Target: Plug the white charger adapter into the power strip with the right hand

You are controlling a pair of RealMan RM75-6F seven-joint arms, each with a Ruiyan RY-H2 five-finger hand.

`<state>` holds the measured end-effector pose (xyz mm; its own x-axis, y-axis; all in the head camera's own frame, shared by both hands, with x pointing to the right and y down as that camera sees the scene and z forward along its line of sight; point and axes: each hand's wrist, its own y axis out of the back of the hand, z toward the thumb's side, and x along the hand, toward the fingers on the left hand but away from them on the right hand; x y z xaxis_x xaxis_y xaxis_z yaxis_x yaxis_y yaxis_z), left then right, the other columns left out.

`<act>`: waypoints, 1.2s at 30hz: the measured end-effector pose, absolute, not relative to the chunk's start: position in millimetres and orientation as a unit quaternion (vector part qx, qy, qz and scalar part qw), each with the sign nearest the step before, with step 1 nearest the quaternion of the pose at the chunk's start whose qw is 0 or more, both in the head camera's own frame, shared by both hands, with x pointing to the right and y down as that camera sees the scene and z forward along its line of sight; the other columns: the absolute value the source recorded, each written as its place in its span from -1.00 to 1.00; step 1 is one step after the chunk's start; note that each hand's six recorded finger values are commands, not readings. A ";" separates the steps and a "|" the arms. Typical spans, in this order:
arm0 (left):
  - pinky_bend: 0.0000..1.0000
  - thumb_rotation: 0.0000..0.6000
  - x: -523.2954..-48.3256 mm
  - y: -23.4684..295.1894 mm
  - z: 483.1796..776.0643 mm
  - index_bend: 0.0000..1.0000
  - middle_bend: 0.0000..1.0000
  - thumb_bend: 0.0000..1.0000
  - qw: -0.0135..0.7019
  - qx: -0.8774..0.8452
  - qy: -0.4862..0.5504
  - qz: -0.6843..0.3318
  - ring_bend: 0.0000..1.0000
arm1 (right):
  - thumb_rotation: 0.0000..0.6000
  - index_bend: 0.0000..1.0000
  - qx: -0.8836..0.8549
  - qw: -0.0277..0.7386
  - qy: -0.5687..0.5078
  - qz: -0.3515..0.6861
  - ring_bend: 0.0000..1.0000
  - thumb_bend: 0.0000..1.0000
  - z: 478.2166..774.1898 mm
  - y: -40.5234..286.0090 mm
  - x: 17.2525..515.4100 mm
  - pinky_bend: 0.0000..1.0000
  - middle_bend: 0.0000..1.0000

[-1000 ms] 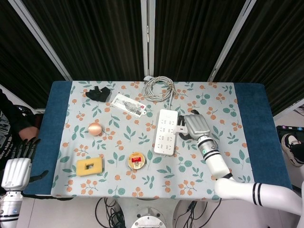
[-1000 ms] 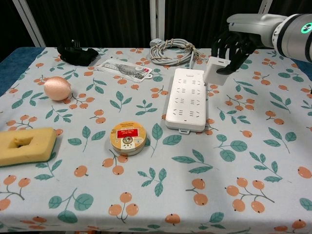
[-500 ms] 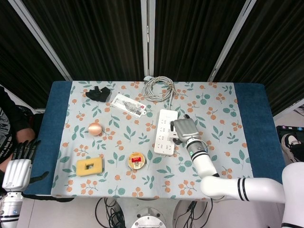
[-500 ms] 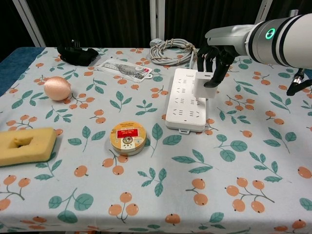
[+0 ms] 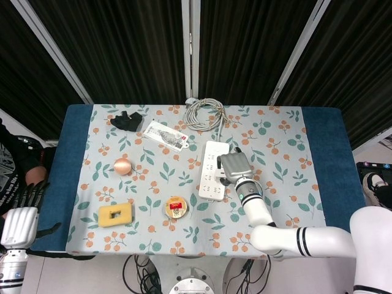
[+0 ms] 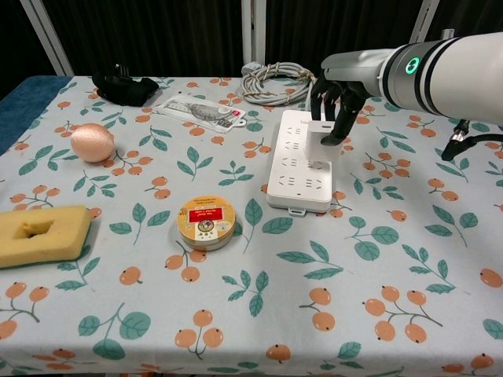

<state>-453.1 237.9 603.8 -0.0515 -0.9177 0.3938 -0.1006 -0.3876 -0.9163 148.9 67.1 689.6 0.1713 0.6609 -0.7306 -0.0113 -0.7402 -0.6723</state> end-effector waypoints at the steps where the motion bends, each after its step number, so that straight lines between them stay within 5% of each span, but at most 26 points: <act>1: -1.00 1.00 -453.5 238.3 604.1 -0.82 -0.93 -1.00 0.349 -0.593 0.429 -0.585 -1.00 | 1.00 0.65 -0.712 0.279 -0.228 0.602 -0.10 0.21 690.3 66.9 148.4 -0.79 0.50; 36: -1.00 1.00 -457.3 241.9 610.5 -0.82 -0.93 -1.00 0.340 -0.595 0.431 -0.587 -1.00 | 1.00 0.62 -0.703 0.296 -0.207 0.613 -0.09 0.20 706.5 76.9 140.4 -0.84 0.48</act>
<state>-457.3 241.9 610.5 -0.0597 -0.9123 0.4051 -0.1140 -0.3970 -0.9107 140.4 76.9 706.5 0.1639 0.6538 -0.7387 -0.0723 -0.7389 -0.6700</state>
